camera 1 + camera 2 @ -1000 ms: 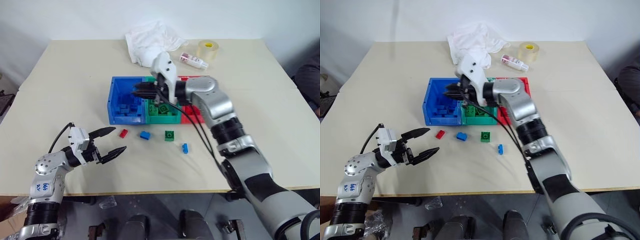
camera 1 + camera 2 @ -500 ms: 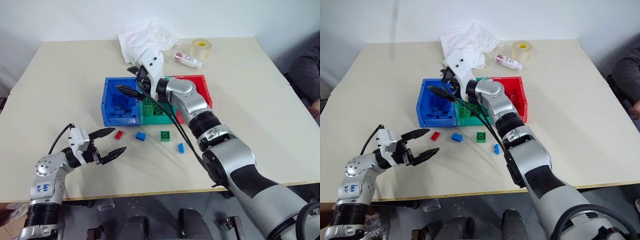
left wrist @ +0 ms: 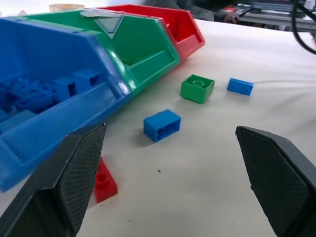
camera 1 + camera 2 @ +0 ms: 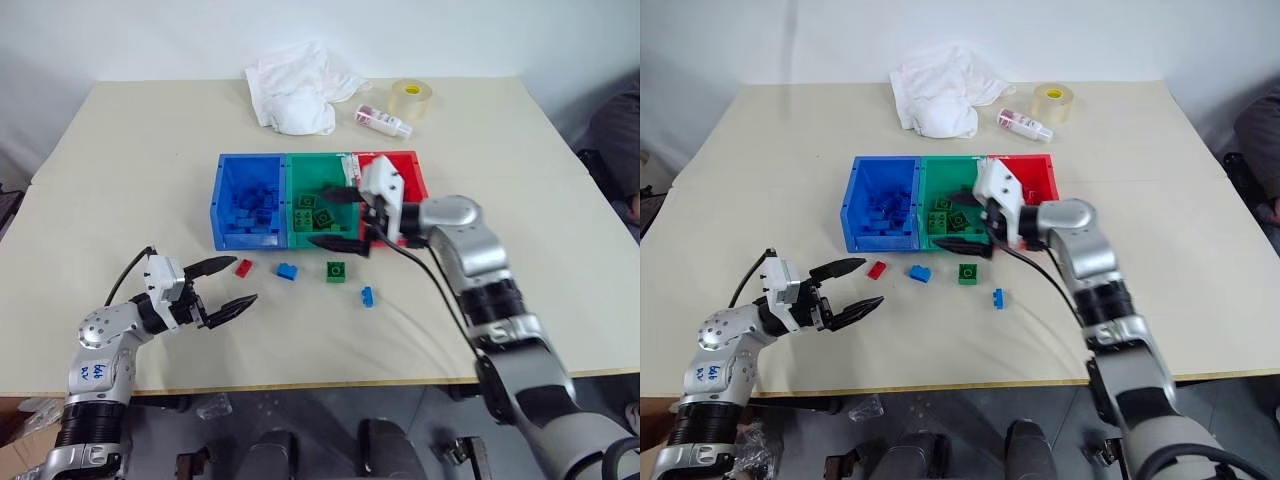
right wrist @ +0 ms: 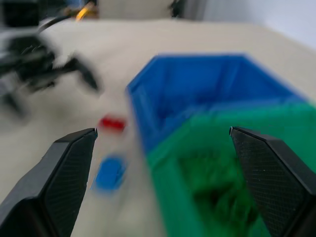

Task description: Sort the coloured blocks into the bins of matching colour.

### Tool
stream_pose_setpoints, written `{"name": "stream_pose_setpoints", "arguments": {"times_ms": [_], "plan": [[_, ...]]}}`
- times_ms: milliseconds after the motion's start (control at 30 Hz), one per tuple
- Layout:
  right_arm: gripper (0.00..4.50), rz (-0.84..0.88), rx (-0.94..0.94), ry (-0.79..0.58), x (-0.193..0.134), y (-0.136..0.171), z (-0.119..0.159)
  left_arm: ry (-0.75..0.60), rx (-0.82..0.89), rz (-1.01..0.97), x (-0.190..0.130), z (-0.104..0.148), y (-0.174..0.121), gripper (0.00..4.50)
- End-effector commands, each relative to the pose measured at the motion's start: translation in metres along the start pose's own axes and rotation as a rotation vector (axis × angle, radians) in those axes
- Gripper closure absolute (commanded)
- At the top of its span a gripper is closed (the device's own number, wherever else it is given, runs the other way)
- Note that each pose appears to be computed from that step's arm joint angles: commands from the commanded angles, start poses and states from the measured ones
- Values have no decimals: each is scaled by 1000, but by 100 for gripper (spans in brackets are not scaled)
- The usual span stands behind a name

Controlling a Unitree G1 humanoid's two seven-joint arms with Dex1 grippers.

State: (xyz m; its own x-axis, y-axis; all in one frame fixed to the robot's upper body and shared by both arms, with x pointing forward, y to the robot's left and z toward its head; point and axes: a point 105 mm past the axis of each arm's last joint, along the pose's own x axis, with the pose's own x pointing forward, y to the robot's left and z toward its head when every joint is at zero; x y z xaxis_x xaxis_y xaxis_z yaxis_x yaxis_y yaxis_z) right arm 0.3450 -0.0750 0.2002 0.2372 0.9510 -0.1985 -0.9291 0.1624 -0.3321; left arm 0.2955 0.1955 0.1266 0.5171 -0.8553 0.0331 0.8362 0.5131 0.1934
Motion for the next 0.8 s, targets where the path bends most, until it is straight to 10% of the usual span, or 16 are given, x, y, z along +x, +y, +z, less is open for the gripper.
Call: {"name": "stream_pose_setpoints", "arguments": {"times_ms": [33,400,800], "plan": [[2,41,5,55,-33,17,-1,5,26,-16,-6,3,-1,0],[2,-40,163,354,-117,56,-43,37,21,-35,-17,0,3,0],[2,-66,124,321,-59,40,-53,12,27,-48,-4,4,2,0]]}}
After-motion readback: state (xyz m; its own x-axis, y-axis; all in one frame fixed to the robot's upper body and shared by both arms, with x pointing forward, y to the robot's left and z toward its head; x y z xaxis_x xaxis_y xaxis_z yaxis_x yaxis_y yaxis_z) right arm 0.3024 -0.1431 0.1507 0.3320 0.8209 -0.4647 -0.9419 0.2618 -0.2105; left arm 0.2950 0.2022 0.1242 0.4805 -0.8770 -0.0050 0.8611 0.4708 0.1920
